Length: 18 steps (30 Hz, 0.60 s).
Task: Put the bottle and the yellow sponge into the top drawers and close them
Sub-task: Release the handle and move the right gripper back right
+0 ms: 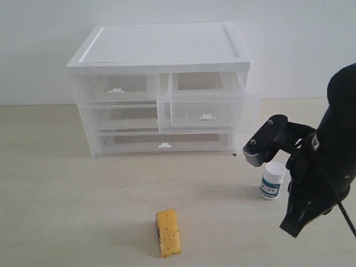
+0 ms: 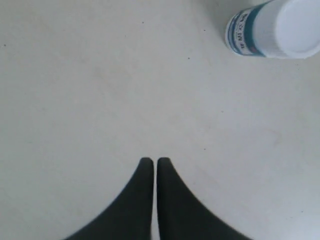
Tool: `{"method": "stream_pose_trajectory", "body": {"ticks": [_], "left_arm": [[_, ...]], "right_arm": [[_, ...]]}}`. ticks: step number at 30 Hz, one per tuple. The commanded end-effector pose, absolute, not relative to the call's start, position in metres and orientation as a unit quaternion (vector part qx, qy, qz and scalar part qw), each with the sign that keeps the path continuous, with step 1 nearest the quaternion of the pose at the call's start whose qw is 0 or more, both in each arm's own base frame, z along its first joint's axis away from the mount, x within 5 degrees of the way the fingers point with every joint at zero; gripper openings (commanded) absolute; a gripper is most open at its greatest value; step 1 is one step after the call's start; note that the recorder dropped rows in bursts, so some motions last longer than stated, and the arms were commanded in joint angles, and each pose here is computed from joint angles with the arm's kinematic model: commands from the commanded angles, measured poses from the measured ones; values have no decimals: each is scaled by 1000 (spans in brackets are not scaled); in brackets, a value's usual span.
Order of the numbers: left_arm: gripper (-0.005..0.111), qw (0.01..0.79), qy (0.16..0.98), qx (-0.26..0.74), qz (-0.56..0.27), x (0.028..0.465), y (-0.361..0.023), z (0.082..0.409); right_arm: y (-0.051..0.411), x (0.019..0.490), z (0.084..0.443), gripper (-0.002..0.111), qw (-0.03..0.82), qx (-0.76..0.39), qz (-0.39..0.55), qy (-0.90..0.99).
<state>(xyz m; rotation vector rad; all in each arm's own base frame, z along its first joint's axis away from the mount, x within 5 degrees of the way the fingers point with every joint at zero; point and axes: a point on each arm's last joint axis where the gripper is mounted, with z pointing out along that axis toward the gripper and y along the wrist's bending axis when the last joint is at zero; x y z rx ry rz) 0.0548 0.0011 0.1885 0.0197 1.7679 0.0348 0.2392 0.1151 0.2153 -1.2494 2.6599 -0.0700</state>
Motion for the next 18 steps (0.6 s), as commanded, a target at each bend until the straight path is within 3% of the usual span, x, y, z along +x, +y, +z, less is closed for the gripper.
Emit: {"method": "stream_pose_trajectory", "body": {"ticks": [1,11,18], "left_arm": [[4,634,773,4,13,55,1,187],[4,634,773,4,13,55,1,187],[4,634,773,4,13,55,1,187]], "right_arm": [[88,259,227,0,169,-377,-14,910],[47,276,273,0,400,-259,40,878],[38,265,244,0,450,-245,-7,859]]}}
